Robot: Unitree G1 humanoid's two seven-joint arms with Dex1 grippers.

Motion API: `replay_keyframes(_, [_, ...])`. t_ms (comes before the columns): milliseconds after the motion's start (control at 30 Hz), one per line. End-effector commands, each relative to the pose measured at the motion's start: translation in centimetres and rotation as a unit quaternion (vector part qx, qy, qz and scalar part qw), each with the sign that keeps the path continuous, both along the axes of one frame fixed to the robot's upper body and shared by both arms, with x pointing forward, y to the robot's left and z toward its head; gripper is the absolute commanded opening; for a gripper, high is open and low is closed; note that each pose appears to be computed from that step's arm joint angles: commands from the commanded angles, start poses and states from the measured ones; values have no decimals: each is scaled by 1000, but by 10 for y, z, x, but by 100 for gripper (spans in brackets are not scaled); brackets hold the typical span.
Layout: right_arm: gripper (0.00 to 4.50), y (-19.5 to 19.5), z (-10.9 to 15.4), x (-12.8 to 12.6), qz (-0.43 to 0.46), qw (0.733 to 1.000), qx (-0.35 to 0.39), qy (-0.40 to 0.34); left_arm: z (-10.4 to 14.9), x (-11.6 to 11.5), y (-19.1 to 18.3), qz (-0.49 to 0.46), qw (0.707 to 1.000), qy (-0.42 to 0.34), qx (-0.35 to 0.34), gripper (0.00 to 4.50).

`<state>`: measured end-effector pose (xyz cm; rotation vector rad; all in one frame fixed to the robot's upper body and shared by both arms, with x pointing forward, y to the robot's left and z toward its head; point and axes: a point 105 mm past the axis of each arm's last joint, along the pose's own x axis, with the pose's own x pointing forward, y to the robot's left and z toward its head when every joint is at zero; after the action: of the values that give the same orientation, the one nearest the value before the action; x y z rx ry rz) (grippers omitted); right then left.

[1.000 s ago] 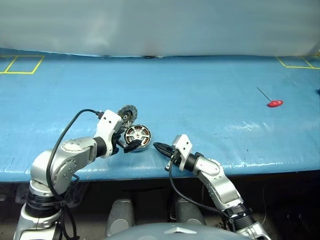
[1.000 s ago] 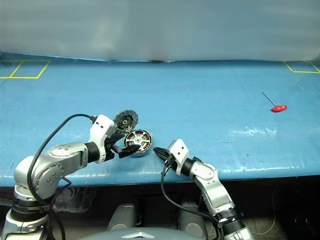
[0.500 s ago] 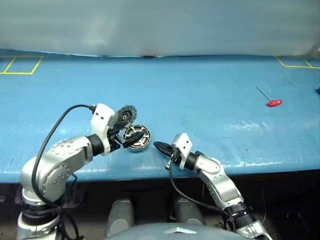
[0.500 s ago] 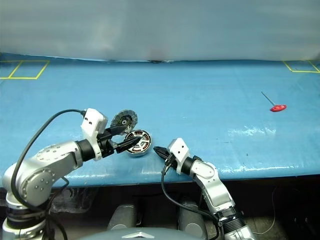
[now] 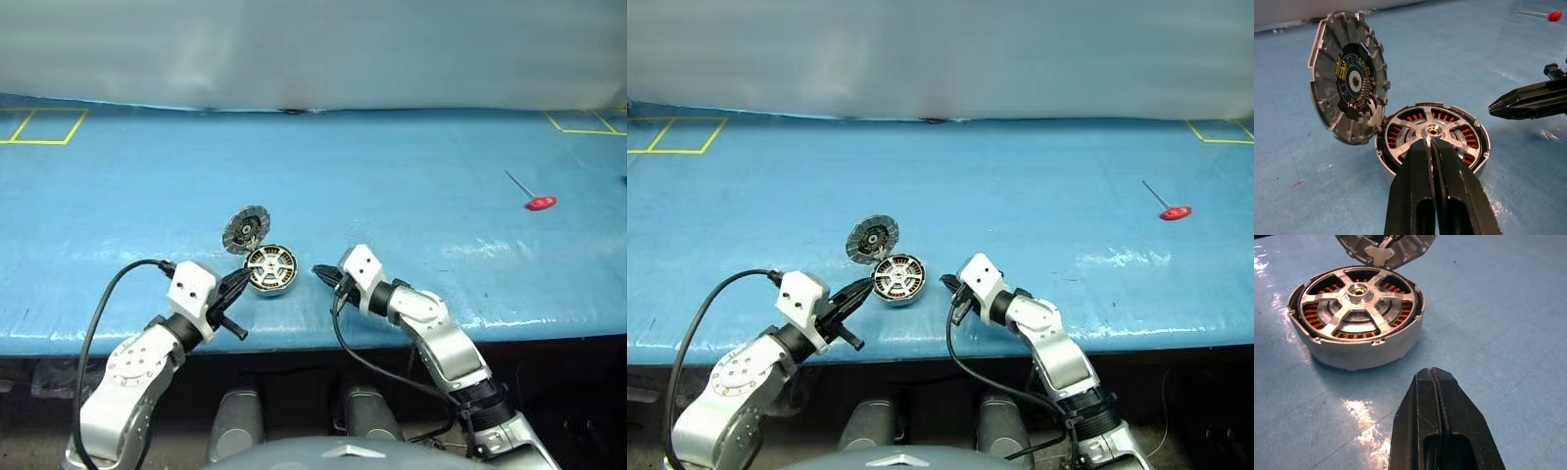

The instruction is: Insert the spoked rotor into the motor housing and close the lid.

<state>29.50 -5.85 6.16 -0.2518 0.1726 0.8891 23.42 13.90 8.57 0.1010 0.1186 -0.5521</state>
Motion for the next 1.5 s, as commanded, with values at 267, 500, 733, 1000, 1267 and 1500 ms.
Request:
replay_keyframes(267, [0, 49, 49, 14, 29, 999, 37, -9, -10, -11, -7, 11, 998, -56, -24, 3])
replay_keyframes(500, [0, 83, 37, 12, 66, 997, 25, 16, -14, -16, -5, 22, 997, -56, -40, 3])
replay_keyframes(733, [0, 101, 29, 9, 89, 995, 27, 33, -16, -16, 0, 39, 997, -54, -38, 3])
replay_keyframes(1000, [0, 100, -6, 12, 76, 994, -13, 82, -16, -16, -2, 36, 997, -52, -47, 3])
replay_keyframes(1267, [0, 97, 3, 9, 82, 993, 6, 82, -17, -16, -6, 27, 997, -51, -49, 3])
replay_keyframes(1500, [0, 90, 48, 3, 130, 991, 13, 25, -17, -15, -10, 10, 997, -52, -47, 3])
